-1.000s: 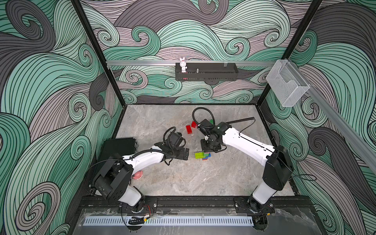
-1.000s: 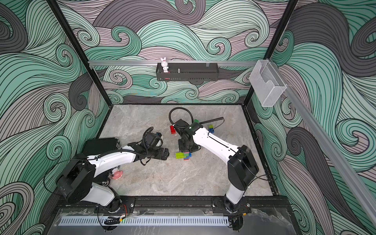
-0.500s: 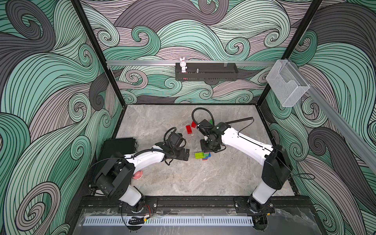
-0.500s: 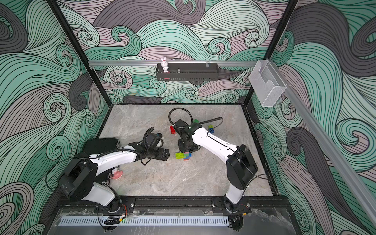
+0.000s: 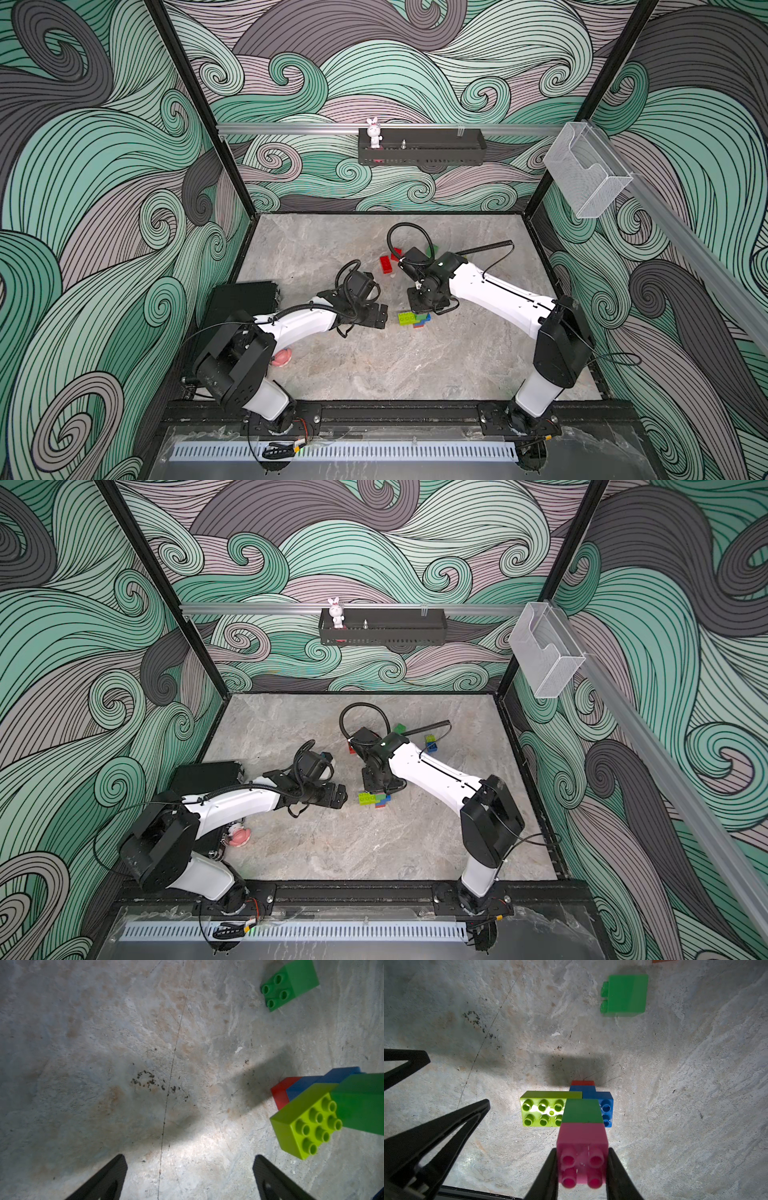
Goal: Assemble the number 4 with lego
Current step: Assemble the lego brick with the lego brick.
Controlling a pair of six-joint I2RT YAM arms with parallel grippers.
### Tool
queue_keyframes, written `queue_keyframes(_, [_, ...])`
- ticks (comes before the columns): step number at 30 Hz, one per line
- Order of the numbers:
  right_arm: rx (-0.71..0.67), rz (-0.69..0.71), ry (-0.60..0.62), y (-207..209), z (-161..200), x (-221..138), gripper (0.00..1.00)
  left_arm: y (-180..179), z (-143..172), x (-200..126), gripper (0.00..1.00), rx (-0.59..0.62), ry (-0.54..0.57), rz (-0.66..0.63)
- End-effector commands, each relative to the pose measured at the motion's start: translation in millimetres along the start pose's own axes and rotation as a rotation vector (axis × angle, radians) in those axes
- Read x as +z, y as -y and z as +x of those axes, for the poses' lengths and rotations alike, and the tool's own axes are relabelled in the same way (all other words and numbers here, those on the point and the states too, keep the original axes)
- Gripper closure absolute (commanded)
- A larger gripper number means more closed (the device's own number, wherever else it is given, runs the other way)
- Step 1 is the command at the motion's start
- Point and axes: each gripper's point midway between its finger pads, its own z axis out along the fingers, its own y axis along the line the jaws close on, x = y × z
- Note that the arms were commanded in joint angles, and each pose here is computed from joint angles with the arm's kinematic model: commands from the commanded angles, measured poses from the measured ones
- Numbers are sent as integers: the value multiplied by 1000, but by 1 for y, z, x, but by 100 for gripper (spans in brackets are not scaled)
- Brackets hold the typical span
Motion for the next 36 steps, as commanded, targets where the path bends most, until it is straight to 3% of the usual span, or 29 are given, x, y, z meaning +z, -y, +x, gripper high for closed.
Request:
queue_keyframes(1, [-29,175,-201,34,46,30,82,6,-9,-2,1,10,3,16])
queue_keyframes(6, [7,163,-224,33,54,38,80,7,-10,-3,1,18,4,23])
queue_keyframes(14, [82,70,-82,14,21,15,71,12,-15,-9,1,26,16,40])
queue_keyframes(20, [104,58,-70,9,15,12,63,13,-18,-13,1,35,31,41])
queue_keyframes(36, [85,33,-20,1,-3,1,53,12,-16,-14,1,39,28,38])
